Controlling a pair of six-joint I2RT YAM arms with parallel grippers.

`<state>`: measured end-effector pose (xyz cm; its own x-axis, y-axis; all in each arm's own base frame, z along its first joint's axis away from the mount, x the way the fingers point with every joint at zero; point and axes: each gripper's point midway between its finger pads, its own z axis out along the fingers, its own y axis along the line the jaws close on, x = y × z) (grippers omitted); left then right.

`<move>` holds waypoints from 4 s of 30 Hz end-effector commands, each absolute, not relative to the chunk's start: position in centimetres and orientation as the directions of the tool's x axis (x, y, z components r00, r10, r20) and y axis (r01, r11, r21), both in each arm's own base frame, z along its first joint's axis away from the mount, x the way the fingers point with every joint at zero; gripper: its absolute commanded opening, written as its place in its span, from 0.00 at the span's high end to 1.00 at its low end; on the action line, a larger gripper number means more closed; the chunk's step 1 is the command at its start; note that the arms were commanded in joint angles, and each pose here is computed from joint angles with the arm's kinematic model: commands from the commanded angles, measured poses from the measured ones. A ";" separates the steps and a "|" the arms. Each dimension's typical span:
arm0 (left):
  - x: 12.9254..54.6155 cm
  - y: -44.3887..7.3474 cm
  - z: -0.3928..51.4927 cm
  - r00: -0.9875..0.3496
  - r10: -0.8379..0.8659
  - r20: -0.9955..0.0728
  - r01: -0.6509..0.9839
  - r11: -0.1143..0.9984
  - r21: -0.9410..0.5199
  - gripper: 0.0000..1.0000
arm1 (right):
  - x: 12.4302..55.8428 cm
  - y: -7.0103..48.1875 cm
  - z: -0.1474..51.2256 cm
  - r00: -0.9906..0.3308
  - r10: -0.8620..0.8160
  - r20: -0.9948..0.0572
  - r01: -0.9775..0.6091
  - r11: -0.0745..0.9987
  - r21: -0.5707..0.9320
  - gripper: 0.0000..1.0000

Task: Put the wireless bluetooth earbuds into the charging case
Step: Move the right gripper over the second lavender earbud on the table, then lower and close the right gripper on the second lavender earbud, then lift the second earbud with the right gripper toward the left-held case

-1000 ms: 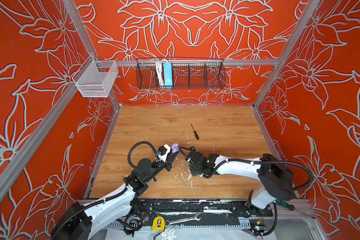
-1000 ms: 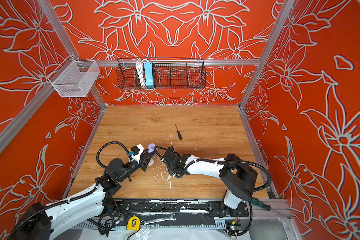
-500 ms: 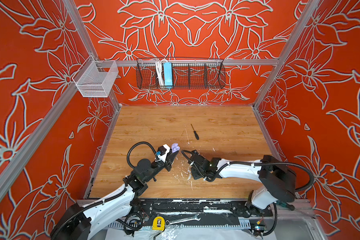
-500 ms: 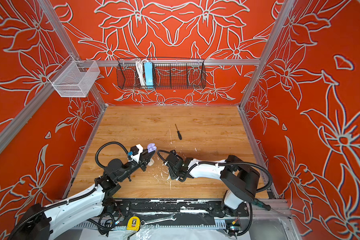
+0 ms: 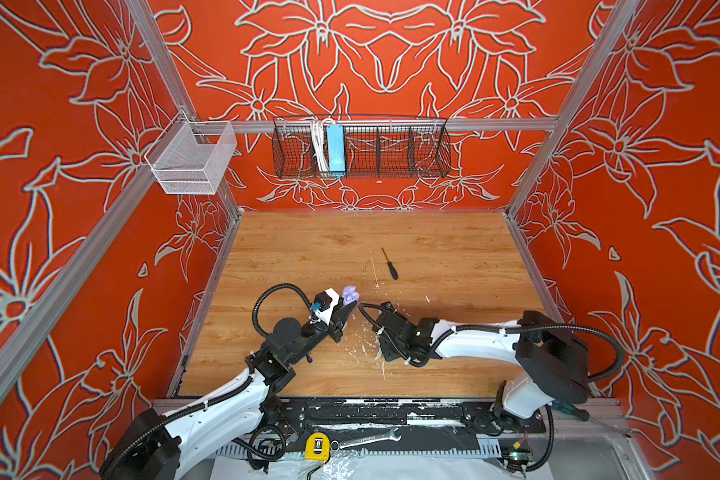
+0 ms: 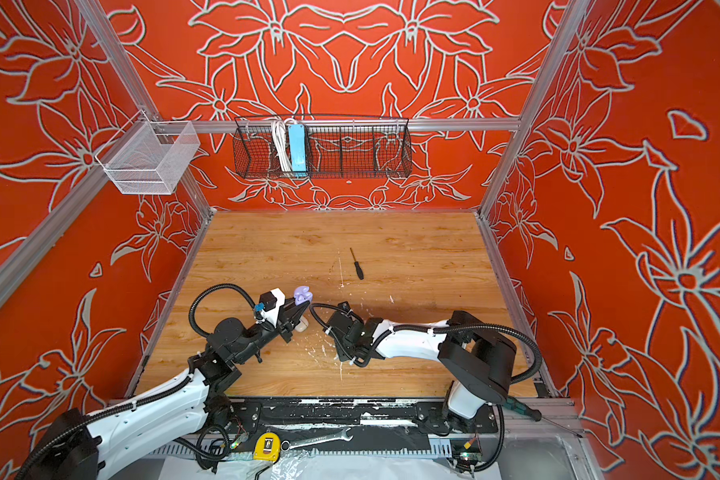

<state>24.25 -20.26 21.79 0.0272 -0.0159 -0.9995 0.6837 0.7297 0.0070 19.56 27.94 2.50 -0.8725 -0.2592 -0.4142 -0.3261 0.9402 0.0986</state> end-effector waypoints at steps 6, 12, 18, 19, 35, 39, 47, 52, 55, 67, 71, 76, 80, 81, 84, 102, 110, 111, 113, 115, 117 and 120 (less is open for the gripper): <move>24.2 -20.4 23.4 0.061 -0.039 -0.997 0.687 0.727 0.014 1.00 | 20.1 26.7 2.8 -0.868 -0.247 -0.431 -0.287 0.957 0.028 0.61; 24.3 -20.3 23.3 0.059 -0.039 -0.997 0.686 0.728 0.012 1.00 | 21.2 27.0 2.4 -0.862 -0.259 -0.436 -0.275 0.961 -0.029 0.61; 24.2 -20.4 23.4 0.061 -0.042 -0.997 0.689 0.725 0.012 1.00 | 21.3 26.8 2.1 -0.863 -0.273 -0.426 -0.275 0.960 -0.058 0.61; 24.2 -20.4 23.5 0.061 -0.043 -0.997 0.688 0.726 0.011 1.00 | 21.2 26.6 2.2 -0.863 -0.273 -0.425 -0.272 0.960 -0.063 0.62; 24.1 -20.3 23.6 0.065 -0.046 -0.997 0.688 0.726 0.012 1.00 | 21.0 26.2 1.7 -0.863 -0.264 -0.431 -0.267 0.962 -0.055 0.64; 24.1 -20.3 23.6 0.064 -0.045 -0.997 0.688 0.726 0.012 1.00 | 21.3 26.5 1.4 -0.863 -0.268 -0.428 -0.267 0.962 -0.063 0.64; 24.1 -20.3 23.7 0.065 -0.046 -0.997 0.688 0.726 0.012 1.00 | 21.6 26.5 0.7 -0.865 -0.270 -0.422 -0.263 0.962 -0.077 0.64; 24.1 -20.3 23.6 0.064 -0.047 -0.997 0.689 0.725 0.010 1.00 | 21.5 26.2 0.7 -0.865 -0.272 -0.422 -0.262 0.962 -0.082 0.66; 24.1 -20.3 23.7 0.066 -0.048 -0.997 0.687 0.726 0.010 1.00 | 21.5 26.1 0.7 -0.864 -0.274 -0.422 -0.262 0.961 -0.088 0.68; 24.1 -20.3 23.7 0.065 -0.047 -0.997 0.688 0.726 0.010 1.00 | 21.6 25.7 0.9 -0.862 -0.254 -0.438 -0.242 0.967 -0.084 0.75; 24.1 -20.3 23.6 0.064 -0.046 -0.997 0.688 0.725 0.011 1.00 | 21.6 25.8 1.0 -0.863 -0.231 -0.449 -0.230 0.972 -0.057 0.79; 24.1 -20.3 23.6 0.065 -0.048 -0.997 0.690 0.724 0.011 1.00 | 21.5 25.6 1.4 -0.859 -0.189 -0.475 -0.204 0.979 -0.021 0.83; 24.0 -20.4 23.6 0.064 -0.047 -0.997 0.695 0.719 0.011 1.00 | 21.7 25.6 2.7 -0.848 -0.154 -0.507 -0.191 0.981 0.022 0.84; 24.0 -20.5 23.6 0.065 -0.047 -0.997 0.698 0.716 0.011 1.00 | 21.7 25.7 3.3 -0.844 -0.143 -0.517 -0.189 0.981 0.037 0.85; 23.8 -20.8 23.6 0.067 -0.047 -0.997 0.711 0.703 0.015 1.00 | 21.9 26.0 5.4 -0.823 -0.101 -0.559 -0.187 0.978 0.098 0.85; 20.9 -22.2 25.8 0.112 -0.172 -0.979 0.827 0.562 -0.004 1.00 | 18.4 28.7 28.1 -0.432 0.330 -0.839 -0.592 0.598 0.540 0.87; 19.6 -21.6 27.5 0.121 -0.287 -0.950 0.847 0.529 -0.051 1.00 | 14.5 30.2 35.0 -0.275 0.479 -0.834 -0.792 0.378 0.479 0.87; 19.5 -21.6 27.7 0.125 -0.292 -0.948 0.849 0.526 -0.050 1.00 | 14.0 30.3 35.8 -0.259 0.498 -0.827 -0.818 0.343 0.463 0.87; 19.1 -21.6 28.0 0.131 -0.298 -0.946 0.855 0.516 -0.045 1.00 | 13.5 30.7 37.1 -0.241 0.522 -0.818 -0.844 0.302 0.442 0.87; 18.6 -21.7 28.4 0.142 -0.314 -0.939 0.866 0.499 -0.036 1.00 | 13.4 31.1 37.9 -0.232 0.539 -0.810 -0.854 0.286 0.435 0.87; 17.9 -21.7 29.0 0.156 -0.334 -0.930 0.878 0.479 -0.024 1.00 | 13.5 31.6 38.3 -0.225 0.549 -0.805 -0.857 0.281 0.432 0.87; 17.0 -21.7 29.9 0.172 -0.354 -0.919 0.891 0.454 -0.008 1.00 | 13.5 31.9 38.6 -0.226 0.574 -0.787 -0.860 0.262 0.438 0.87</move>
<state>18.69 -21.81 27.71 0.1215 -0.2906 -0.9491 0.8637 0.5021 -0.0432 14.39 32.38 34.69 -0.2717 0.4748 -0.8371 -0.8201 0.3410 0.4596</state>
